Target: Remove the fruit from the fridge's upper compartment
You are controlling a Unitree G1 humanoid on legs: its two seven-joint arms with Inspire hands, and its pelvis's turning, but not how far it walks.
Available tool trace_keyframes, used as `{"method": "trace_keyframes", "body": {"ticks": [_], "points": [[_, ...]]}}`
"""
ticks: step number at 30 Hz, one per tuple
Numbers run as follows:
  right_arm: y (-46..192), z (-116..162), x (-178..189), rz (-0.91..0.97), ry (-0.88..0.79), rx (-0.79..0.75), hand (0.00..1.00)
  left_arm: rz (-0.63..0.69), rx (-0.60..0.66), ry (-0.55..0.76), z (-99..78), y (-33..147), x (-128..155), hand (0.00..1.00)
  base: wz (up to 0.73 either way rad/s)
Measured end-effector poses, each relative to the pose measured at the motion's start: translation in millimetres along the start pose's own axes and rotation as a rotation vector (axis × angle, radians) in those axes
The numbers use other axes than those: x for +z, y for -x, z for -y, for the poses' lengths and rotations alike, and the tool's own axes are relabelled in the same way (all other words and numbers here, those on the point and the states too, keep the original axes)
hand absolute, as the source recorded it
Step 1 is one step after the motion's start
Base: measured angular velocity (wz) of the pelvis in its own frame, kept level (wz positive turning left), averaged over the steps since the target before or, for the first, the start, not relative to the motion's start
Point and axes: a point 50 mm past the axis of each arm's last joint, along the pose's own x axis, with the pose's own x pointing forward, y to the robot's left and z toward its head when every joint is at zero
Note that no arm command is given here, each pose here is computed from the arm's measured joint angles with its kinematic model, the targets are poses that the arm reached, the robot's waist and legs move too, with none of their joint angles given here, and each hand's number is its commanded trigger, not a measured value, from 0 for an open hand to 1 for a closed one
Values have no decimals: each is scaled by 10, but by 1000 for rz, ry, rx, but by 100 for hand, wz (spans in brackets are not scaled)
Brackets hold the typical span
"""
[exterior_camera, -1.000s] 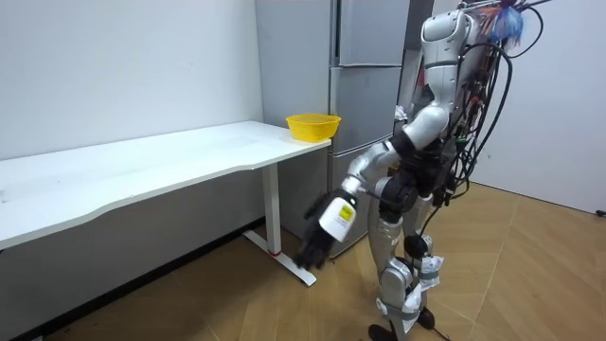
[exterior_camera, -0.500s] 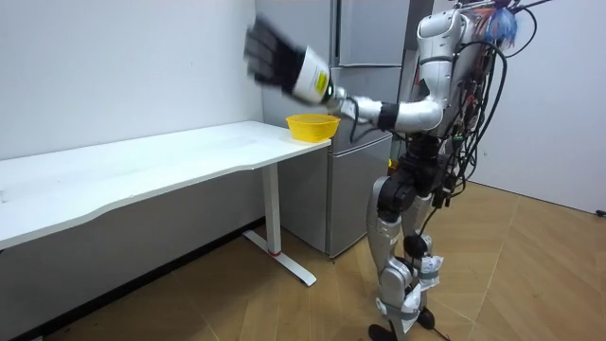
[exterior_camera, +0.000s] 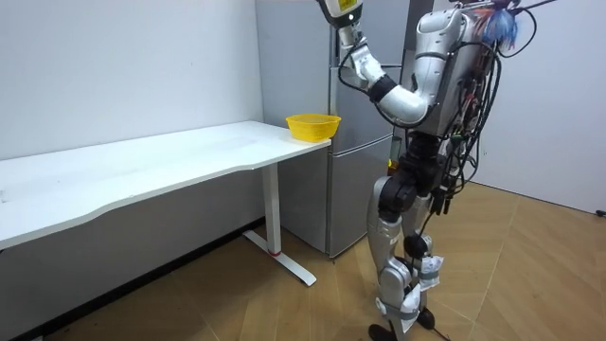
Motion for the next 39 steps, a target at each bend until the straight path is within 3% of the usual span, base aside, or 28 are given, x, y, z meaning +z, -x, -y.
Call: {"method": "trace_keyframes", "body": {"ticks": [9, 20, 26, 39], "points": [[-18, -16, 99, 2, 41, 53, 0, -121, -330, 391, 401, 90, 158, 0, 1], [-33, 20, 259, 31, 47, 34, 0, -231, -625, 696, 727, 208, 254, 0, -4], [-34, 21, 245, 10, 60, 38, 0, -298, -763, 774, 839, 296, 264, 0, -1], [-42, 127, 263, -14, 120, 39, 0, -398, -1001, 768, 998, 513, 209, 0, -7]]}}
